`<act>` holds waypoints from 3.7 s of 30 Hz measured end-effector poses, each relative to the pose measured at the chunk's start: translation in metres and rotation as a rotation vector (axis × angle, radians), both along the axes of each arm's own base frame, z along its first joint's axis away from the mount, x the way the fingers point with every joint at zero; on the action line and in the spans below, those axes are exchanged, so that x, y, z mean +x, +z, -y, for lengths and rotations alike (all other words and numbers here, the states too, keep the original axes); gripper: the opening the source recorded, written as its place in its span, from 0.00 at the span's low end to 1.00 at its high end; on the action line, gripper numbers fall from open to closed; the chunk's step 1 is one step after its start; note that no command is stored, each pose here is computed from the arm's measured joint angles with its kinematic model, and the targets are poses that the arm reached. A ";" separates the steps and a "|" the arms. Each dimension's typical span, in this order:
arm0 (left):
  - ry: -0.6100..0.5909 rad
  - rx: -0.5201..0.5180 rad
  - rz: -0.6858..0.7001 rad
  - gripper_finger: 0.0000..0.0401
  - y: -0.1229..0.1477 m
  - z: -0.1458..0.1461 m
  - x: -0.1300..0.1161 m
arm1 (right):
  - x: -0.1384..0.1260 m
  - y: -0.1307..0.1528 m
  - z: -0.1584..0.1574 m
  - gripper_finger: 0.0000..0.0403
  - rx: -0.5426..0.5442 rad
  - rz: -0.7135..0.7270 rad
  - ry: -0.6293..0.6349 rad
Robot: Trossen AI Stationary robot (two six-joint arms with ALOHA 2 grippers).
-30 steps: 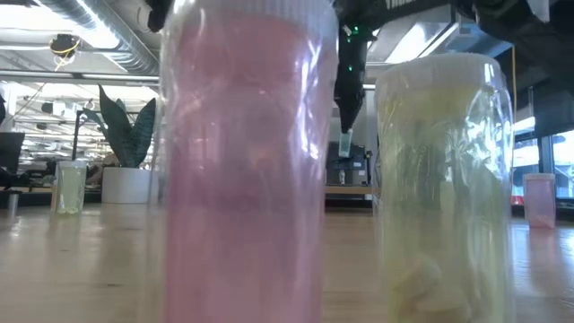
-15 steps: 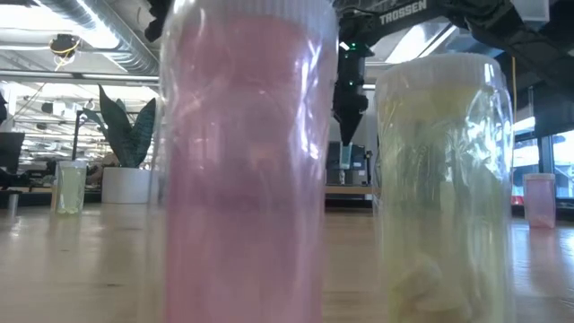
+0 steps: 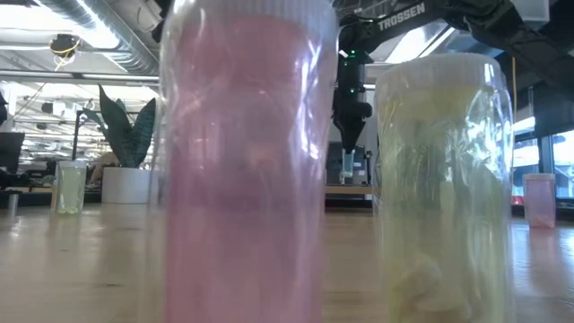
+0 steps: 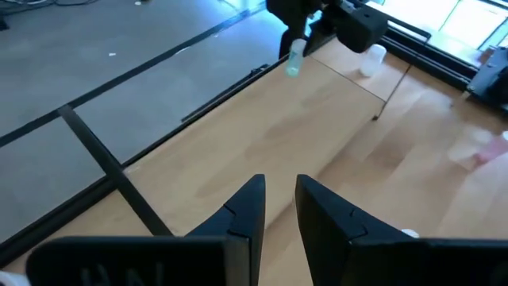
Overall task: Pick and place medicine bottles onto shelf by color
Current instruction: Put the top right blue pill bottle on the shelf
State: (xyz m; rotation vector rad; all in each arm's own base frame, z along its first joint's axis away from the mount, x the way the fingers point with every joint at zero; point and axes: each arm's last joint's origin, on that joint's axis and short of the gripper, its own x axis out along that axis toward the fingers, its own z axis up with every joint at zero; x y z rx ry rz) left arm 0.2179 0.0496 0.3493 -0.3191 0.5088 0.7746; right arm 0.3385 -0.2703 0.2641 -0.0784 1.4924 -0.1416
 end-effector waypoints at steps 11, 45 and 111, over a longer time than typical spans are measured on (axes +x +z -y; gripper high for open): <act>0.065 -0.014 0.055 0.17 0.002 -0.006 0.000 | 0.001 0.000 0.001 0.29 -0.006 0.007 0.000; 0.061 -0.015 0.053 0.17 0.002 -0.006 0.000 | -0.015 0.014 -0.001 0.29 0.080 0.033 -0.115; 0.062 -0.015 0.053 0.17 0.002 -0.006 0.000 | -0.013 -0.020 0.003 0.33 0.006 -0.008 -0.100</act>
